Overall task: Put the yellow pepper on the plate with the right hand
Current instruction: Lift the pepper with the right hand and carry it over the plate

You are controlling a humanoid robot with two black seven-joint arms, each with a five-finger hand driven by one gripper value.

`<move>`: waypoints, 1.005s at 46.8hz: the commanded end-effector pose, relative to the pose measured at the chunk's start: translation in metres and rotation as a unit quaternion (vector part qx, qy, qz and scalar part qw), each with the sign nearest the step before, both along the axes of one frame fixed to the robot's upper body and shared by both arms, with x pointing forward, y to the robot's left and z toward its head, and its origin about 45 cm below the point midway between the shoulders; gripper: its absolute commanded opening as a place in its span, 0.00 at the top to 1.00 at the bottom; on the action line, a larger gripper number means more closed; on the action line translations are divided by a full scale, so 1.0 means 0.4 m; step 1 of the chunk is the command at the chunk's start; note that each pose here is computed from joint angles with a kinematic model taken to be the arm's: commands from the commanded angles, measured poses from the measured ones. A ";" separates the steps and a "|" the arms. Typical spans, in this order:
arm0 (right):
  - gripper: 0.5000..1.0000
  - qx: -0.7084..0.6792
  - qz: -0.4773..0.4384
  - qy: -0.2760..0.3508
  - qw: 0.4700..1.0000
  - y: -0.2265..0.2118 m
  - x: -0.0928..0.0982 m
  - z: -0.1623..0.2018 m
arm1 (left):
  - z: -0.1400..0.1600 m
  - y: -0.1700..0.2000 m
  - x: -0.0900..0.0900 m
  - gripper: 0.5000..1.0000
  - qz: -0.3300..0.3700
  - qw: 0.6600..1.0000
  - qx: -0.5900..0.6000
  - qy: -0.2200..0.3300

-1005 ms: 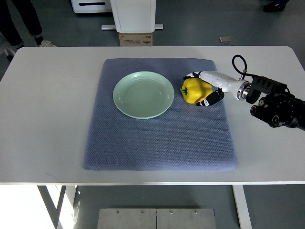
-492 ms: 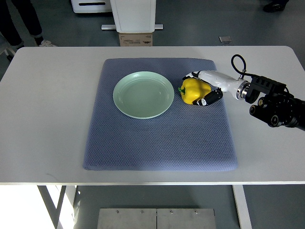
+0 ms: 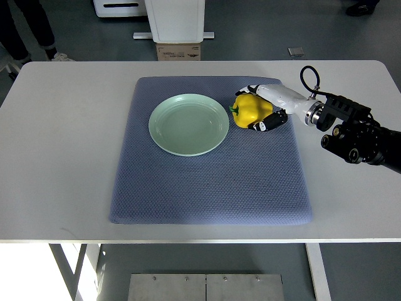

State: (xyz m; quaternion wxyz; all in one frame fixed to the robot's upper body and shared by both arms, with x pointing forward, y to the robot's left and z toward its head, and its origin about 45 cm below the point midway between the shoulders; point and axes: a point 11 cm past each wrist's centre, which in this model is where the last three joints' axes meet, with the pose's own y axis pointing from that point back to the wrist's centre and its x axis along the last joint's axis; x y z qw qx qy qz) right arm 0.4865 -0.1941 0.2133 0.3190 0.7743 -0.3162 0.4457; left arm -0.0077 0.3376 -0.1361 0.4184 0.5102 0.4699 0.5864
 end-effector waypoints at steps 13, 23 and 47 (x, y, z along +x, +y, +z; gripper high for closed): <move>1.00 0.073 -0.043 -0.009 0.996 0.003 0.032 0.054 | 0.000 0.000 0.001 0.00 0.001 1.000 0.000 -0.001; 1.00 0.147 -0.054 0.020 0.987 0.027 0.044 0.088 | 0.000 0.000 0.001 0.00 0.000 1.000 0.000 0.000; 1.00 0.179 -0.007 0.045 0.983 0.183 0.020 0.086 | 0.000 0.000 -0.001 0.00 -0.001 1.000 0.000 0.000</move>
